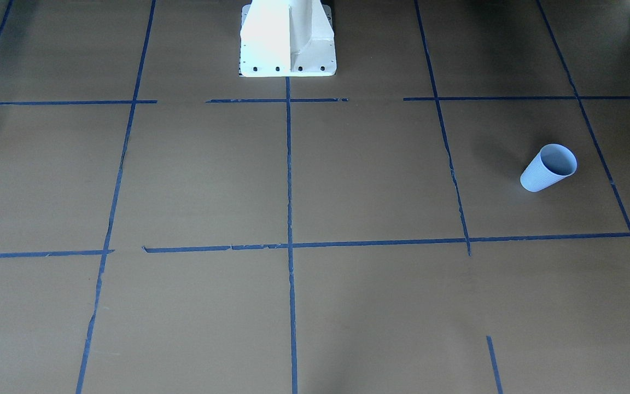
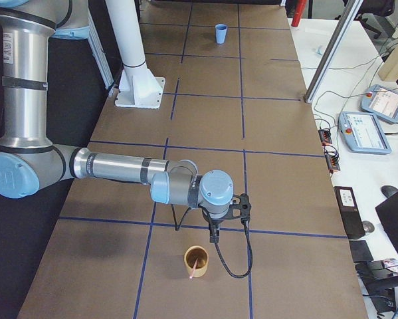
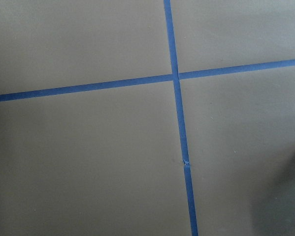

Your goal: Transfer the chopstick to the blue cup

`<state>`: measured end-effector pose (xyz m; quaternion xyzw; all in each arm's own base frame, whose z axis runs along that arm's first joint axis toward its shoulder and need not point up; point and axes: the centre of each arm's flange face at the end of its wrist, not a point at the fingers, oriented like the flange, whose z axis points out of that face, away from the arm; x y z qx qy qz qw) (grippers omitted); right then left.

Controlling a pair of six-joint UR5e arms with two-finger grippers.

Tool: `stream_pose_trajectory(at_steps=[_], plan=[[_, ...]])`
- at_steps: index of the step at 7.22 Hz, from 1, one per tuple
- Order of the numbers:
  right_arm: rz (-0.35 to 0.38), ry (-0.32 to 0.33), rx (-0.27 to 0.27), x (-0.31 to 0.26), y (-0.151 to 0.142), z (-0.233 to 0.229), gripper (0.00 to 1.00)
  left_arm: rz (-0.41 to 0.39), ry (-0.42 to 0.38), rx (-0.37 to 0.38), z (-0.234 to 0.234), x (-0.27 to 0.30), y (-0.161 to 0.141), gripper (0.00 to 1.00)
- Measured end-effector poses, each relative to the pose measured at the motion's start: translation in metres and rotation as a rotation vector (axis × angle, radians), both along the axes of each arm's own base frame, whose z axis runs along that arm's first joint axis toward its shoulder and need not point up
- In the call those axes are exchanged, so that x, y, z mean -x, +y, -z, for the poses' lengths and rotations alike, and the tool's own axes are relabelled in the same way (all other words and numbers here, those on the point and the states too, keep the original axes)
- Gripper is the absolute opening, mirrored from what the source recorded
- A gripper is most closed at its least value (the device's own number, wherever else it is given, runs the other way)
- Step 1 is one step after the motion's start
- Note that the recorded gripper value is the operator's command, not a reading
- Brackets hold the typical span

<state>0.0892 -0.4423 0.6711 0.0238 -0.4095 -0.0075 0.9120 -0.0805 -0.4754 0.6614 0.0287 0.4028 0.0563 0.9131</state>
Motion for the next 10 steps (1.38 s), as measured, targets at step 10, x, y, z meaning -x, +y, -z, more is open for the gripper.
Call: stream_pose_trajectory(at_steps=[10], plan=[[-0.002,-0.003,-0.012,-0.001,-0.002,0.006,1.00,0.203,0.115,0.151,0.097,-0.177,0.014,1.00]])
